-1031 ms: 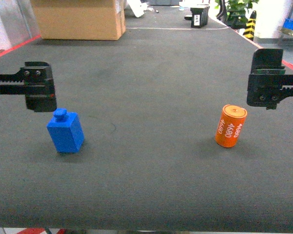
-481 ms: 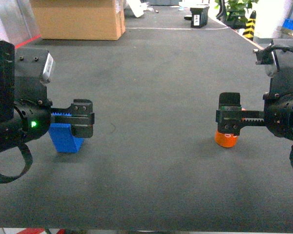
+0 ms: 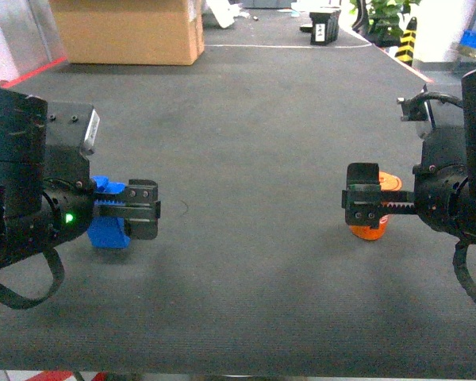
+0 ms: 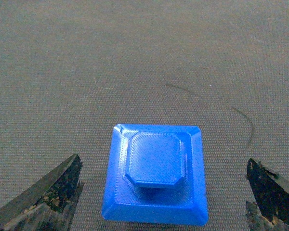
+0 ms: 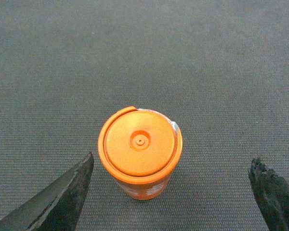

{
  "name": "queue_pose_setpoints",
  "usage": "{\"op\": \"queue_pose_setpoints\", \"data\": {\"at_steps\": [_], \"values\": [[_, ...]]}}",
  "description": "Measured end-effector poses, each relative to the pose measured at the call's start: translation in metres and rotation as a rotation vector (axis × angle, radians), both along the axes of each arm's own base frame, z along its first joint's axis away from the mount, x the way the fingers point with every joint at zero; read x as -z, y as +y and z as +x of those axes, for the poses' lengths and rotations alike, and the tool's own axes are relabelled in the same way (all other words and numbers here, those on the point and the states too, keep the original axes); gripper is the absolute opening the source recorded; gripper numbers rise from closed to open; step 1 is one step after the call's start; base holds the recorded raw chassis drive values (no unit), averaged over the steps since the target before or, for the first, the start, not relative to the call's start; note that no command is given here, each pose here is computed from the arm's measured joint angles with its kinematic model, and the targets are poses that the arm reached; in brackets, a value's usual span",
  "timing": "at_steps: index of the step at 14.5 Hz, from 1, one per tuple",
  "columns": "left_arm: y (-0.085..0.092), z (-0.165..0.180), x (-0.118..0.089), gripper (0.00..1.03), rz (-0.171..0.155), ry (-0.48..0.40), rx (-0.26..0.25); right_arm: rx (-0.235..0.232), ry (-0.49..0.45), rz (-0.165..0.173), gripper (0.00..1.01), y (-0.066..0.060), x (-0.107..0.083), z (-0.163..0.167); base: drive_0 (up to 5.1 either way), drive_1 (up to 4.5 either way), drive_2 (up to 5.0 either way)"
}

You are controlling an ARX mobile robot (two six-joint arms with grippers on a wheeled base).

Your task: Sort blue parts and orange caps into right shelf containers

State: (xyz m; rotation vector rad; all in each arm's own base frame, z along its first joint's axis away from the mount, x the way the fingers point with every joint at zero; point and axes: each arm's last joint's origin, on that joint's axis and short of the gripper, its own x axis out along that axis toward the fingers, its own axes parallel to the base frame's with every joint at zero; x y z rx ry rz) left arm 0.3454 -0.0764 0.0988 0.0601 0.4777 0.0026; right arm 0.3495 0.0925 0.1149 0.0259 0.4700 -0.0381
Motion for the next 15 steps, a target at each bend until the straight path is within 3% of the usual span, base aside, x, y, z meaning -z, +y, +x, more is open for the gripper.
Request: {"op": "queue_pose_setpoints", "data": {"at_steps": [4,6,12,13,15], "values": [[-0.001,0.002,0.009,0.98,0.005,0.020,0.001,0.000,0.019,-0.005,0.98,0.002,0.010,0.007,0.0,0.00,0.0],[-0.002,0.006,0.016,0.98,0.012,0.038,-0.004,-0.003,0.039,0.007,0.98,0.006,0.025,0.021,0.0,0.00,0.0],[-0.003,0.008,0.019,0.98,0.015,0.047,-0.001,0.001,0.043,0.013,0.98,0.011,0.043,0.037,0.0,0.00,0.0],[-0.004,0.008,0.019,0.98,0.012,0.048,-0.001,0.007,0.049,0.009,0.94,0.011,0.045,0.036,0.0,0.00,0.0],[-0.004,0.008,0.019,0.98,-0.002,0.047,-0.009,0.014,0.041,0.017,0.75,0.011,0.045,0.037,0.0,0.00,0.0]]}}
